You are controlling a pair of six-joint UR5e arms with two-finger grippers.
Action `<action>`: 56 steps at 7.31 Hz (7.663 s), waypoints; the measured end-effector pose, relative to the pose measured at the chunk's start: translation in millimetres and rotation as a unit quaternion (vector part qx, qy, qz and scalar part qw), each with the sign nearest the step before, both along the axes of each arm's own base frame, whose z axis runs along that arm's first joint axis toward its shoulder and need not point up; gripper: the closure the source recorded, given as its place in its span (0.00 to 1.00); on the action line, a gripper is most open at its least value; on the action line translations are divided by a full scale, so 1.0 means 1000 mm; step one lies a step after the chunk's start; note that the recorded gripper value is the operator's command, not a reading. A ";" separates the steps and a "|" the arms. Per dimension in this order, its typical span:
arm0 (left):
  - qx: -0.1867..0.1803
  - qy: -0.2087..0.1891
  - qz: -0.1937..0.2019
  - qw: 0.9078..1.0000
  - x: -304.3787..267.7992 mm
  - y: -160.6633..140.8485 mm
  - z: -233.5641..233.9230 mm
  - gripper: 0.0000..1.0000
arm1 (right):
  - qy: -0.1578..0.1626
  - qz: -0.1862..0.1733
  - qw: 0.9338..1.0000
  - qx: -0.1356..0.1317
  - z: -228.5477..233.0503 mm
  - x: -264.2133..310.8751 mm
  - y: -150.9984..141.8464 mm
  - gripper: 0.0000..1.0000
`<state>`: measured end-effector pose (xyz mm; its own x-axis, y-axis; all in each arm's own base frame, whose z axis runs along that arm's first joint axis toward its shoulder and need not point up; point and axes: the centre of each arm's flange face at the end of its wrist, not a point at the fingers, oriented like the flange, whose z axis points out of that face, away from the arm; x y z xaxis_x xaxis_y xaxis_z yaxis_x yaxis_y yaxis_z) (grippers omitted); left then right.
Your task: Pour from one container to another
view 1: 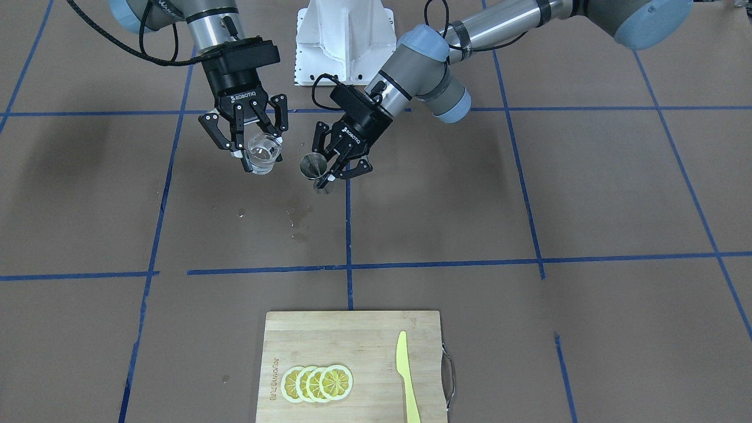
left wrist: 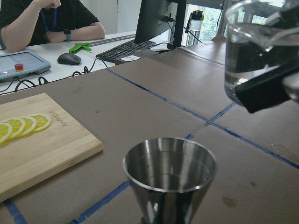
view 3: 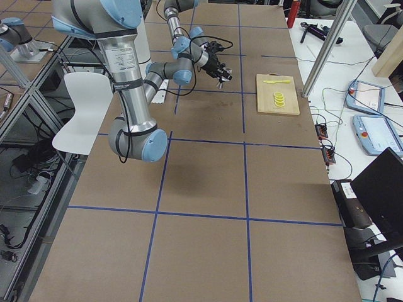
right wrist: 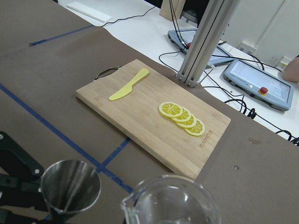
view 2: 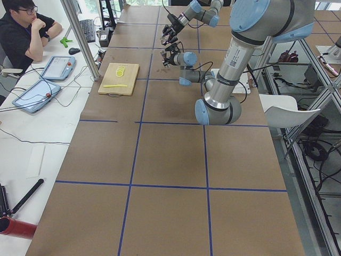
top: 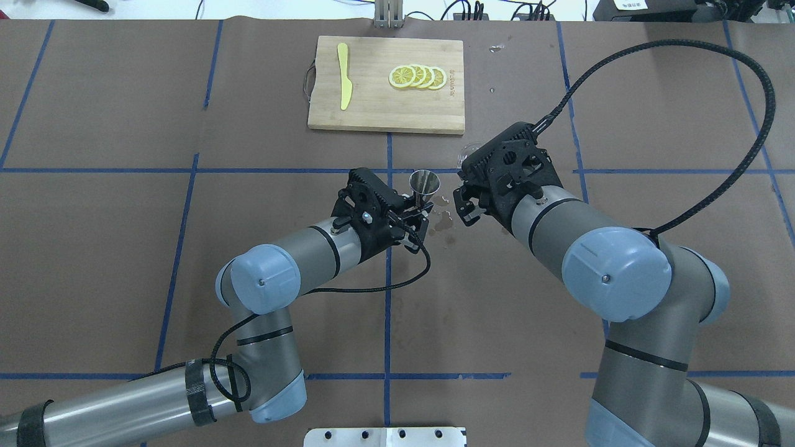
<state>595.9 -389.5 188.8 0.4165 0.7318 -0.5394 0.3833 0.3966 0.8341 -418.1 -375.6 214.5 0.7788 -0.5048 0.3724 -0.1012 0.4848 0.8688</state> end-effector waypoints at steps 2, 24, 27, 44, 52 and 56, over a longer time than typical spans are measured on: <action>0.000 0.001 0.003 1.000 0.004 0.002 -0.003 1.00 | 0.005 0.000 1.000 -0.002 0.003 -0.008 -0.003 1.00; 0.001 0.002 0.004 1.000 0.006 0.002 -0.005 1.00 | 0.302 -0.024 0.936 0.178 -0.037 -0.030 -0.002 1.00; 0.002 0.004 0.004 1.000 0.005 0.003 -0.006 1.00 | 0.295 -0.019 0.938 0.179 -0.037 -0.032 0.004 1.00; -0.087 0.033 -0.169 0.981 -0.144 -0.032 0.080 1.00 | -0.125 0.176 0.970 -0.113 0.159 0.114 0.052 1.00; -0.244 0.009 -0.359 0.901 -0.194 -0.007 0.224 1.00 | -0.151 0.240 0.940 -0.190 0.234 0.148 0.064 1.00; -0.253 -0.003 -0.389 0.886 -0.194 0.046 0.297 1.00 | -0.156 0.242 0.939 -0.187 0.235 0.147 0.065 1.00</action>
<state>402.0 -343.4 486.0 0.6929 -0.1127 -0.7122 0.7008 0.3380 0.6283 -271.3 -310.9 449.2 0.7069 0.0921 0.7013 -0.6095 0.5825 0.5379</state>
